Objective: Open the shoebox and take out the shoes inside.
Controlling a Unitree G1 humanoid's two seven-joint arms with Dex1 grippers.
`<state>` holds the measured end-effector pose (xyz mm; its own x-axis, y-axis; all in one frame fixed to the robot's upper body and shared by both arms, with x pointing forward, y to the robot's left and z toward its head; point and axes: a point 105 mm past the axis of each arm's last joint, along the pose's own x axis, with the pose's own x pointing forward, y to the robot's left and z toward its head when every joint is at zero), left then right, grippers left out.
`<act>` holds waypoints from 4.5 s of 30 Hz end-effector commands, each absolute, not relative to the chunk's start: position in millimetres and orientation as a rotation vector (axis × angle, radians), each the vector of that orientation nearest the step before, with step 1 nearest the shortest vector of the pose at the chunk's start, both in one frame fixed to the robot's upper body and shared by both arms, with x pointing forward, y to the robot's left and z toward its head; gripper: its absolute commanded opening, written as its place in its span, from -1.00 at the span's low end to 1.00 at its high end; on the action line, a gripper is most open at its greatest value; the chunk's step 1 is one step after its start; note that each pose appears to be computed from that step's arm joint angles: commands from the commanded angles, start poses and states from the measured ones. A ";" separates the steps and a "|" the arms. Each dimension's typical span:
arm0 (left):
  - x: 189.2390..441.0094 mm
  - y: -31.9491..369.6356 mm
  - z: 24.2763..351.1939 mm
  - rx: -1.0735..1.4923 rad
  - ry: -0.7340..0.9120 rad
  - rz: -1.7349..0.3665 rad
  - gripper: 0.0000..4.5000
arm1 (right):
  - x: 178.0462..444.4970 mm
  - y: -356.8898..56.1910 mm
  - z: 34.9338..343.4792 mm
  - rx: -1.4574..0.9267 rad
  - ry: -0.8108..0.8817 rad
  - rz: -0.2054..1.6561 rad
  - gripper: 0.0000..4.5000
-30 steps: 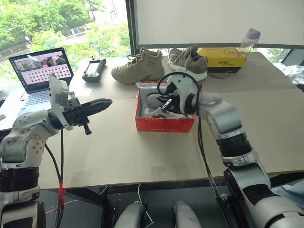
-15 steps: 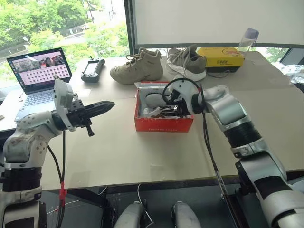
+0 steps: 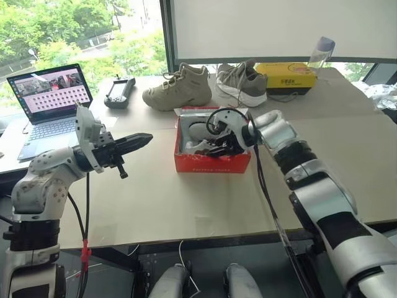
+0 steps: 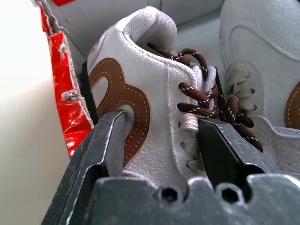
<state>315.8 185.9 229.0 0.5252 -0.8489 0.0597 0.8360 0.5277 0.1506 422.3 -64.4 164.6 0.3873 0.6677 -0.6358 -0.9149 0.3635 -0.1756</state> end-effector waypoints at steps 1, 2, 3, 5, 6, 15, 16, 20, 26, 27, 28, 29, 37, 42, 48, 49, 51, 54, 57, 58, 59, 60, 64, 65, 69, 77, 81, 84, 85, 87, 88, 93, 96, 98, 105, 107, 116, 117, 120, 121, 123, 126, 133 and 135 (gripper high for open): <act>311.8 185.6 238.6 0.139 -0.169 -1.010 -1.00 | 420.5 -59.3 156.5 -0.598 0.521 1.115 0.86; 311.6 186.0 238.5 0.139 -0.168 -1.009 -1.00 | 419.3 -58.8 152.4 -0.605 0.534 1.125 0.97; 311.5 186.3 238.5 0.140 -0.168 -1.008 -1.00 | 417.9 -58.2 148.3 -0.614 0.545 1.136 0.97; 311.4 186.7 238.6 0.142 -0.168 -1.006 -1.00 | 415.1 -56.8 142.0 -0.623 0.562 1.158 0.97; 311.5 186.9 238.7 0.143 -0.168 -1.004 -1.00 | 414.1 -57.0 136.5 -0.631 0.575 1.159 0.97; 314.0 186.6 238.8 0.146 -0.170 -1.000 -1.00 | 419.6 -61.5 120.8 -0.625 0.605 1.080 0.97; 314.4 186.6 239.0 0.146 -0.170 -0.999 -1.00 | 420.6 -62.2 121.9 -0.617 0.603 1.071 0.97; 316.3 186.7 239.1 0.147 -0.171 -0.995 -1.00 | 420.8 -60.0 129.2 -0.586 0.584 1.088 0.67; 318.5 185.6 238.5 0.146 -0.172 -0.994 -1.00 | 417.7 -57.4 133.2 -0.571 0.574 1.128 -0.04; 319.0 185.6 238.7 0.145 -0.173 -0.992 -1.00 | 417.4 -57.2 133.5 -0.570 0.572 1.132 -0.04; 319.2 185.5 238.7 0.145 -0.174 -0.992 -1.00 | 417.2 -57.0 134.1 -0.567 0.569 1.134 -0.04; 319.1 185.5 238.8 0.145 -0.174 -0.992 -1.00 | 417.6 -57.0 135.4 -0.561 0.564 1.131 -0.04; 319.6 185.6 238.3 0.143 -0.175 -0.990 -1.00 | 421.0 -53.7 194.9 -0.472 0.417 1.154 -0.04; 319.1 185.7 237.5 0.143 -0.172 -0.991 -1.00 | 411.3 -55.7 249.2 -0.359 0.291 1.196 -0.04; 319.8 183.9 239.9 0.139 -0.186 -0.995 -1.00 | 404.3 -68.9 278.0 -0.252 0.205 1.154 -0.04; 320.0 183.3 240.9 0.139 -0.191 -0.996 -1.00 | 405.8 -75.1 284.3 -0.228 0.183 1.119 -0.04; 320.0 182.3 242.8 0.137 -0.203 -0.999 -1.00 | 413.5 -95.8 297.4 -0.180 0.142 1.003 -0.04; 320.1 181.4 244.2 0.136 -0.210 -1.002 -1.00 | 420.1 -122.7 311.2 -0.128 0.101 0.871 -0.04; 320.4 180.2 245.3 0.132 -0.216 -1.007 -1.00 | 422.4 -152.3 324.1 -0.111 0.055 0.746 -0.04; 320.7 179.7 245.4 0.131 -0.216 -1.009 -1.00 | 423.8 -161.5 326.8 -0.110 0.046 0.703 -0.04; 321.1 178.8 245.5 0.130 -0.217 -1.013 -1.00 | 427.1 -178.5 330.2 -0.109 0.036 0.617 -0.04; 321.6 177.9 245.3 0.130 -0.216 -1.017 -1.00 | 430.8 -200.0 332.7 -0.126 0.028 0.505 -0.04; 323.2 176.6 247.0 0.129 -0.221 -1.024 -1.00 | 441.4 -270.4 320.4 -0.241 0.075 0.103 -0.04; 323.2 176.2 247.7 0.129 -0.223 -1.026 -1.00 | 442.9 -281.0 313.0 -0.280 0.101 0.039 -0.04; 321.7 173.0 250.7 0.127 -0.239 -1.044 -1.00 | 445.6 -315.2 268.9 -0.451 0.250 -0.152 -0.04; 321.4 170.8 252.2 0.125 -0.248 -1.049 -1.00 | 441.9 -334.6 197.9 -0.506 0.425 -0.219 -0.04; 320.6 171.1 251.0 0.123 -0.244 -1.047 -1.00 | 434.1 -342.7 169.7 -0.501 0.508 -0.232 -0.04; 320.1 171.0 249.5 0.124 -0.239 -1.046 -1.00 | 435.5 -339.2 167.7 -0.445 0.492 -0.215 0.27; 320.1 171.0 249.2 0.124 -0.237 -1.046 -1.00 | 435.8 -339.1 168.3 -0.448 0.488 -0.215 0.37; 320.1 171.5 249.2 0.124 -0.236 -1.044 -1.00 | 436.2 -338.7 169.1 -0.449 0.486 -0.216 0.74; 320.1 171.7 249.3 0.124 -0.236 -1.043 -1.00 | 436.3 -338.9 170.3 -0.456 0.487 -0.219 0.90; 320.5 172.4 249.4 0.123 -0.234 -1.041 -1.00 | 440.3 -338.1 191.7 -0.484 0.444 -0.232 0.98; 320.9 172.5 249.0 0.121 -0.232 -1.041 -1.00 | 443.4 -336.8 218.4 -0.514 0.394 -0.248 0.98; 321.2 172.1 249.0 0.121 -0.231 -1.042 -1.00 | 444.6 -334.4 243.7 -0.552 0.354 -0.258 0.98; 322.1 171.2 249.1 0.120 -0.229 -1.047 -1.00 | 442.2 -317.8 286.4 -0.621 0.271 -0.225 0.98; 322.3 171.0 249.2 0.120 -0.229 -1.048 -1.00 | 445.1 -289.6 295.1 -0.591 0.213 -0.099 0.98; 322.3 169.1 248.6 0.118 -0.229 -1.054 -1.00 | 382.2 -102.9 261.9 -0.573 0.122 0.864 0.98; 322.3 168.7 248.4 0.116 -0.229 -1.055 -1.00 | 385.4 -97.2 256.0 -0.601 0.129 0.878 0.98; 322.1 167.4 247.8 0.113 -0.230 -1.058 -1.00 | 402.7 -93.4 242.4 -0.706 0.167 0.849 0.98; 322.2 167.1 247.8 0.112 -0.230 -1.058 -1.00 | 407.8 -95.0 239.4 -0.747 0.176 0.834 0.98; 321.8 166.8 247.7 0.110 -0.230 -1.057 -1.00 | 423.7 -99.1 231.0 -0.866 0.197 0.784 0.98; 320.5 167.4 247.5 0.108 -0.230 -1.052 -1.00 | 439.4 -100.0 222.2 -0.999 0.205 0.741 0.98; 317.1 170.9 246.3 0.111 -0.224 -1.033 -1.00 | 457.7 -92.0 190.7 -1.096 0.247 0.724 0.98; 316.0 171.9 246.5 0.111 -0.224 -1.028 -1.00 | 458.8 -91.5 175.5 -1.095 0.286 0.730 0.98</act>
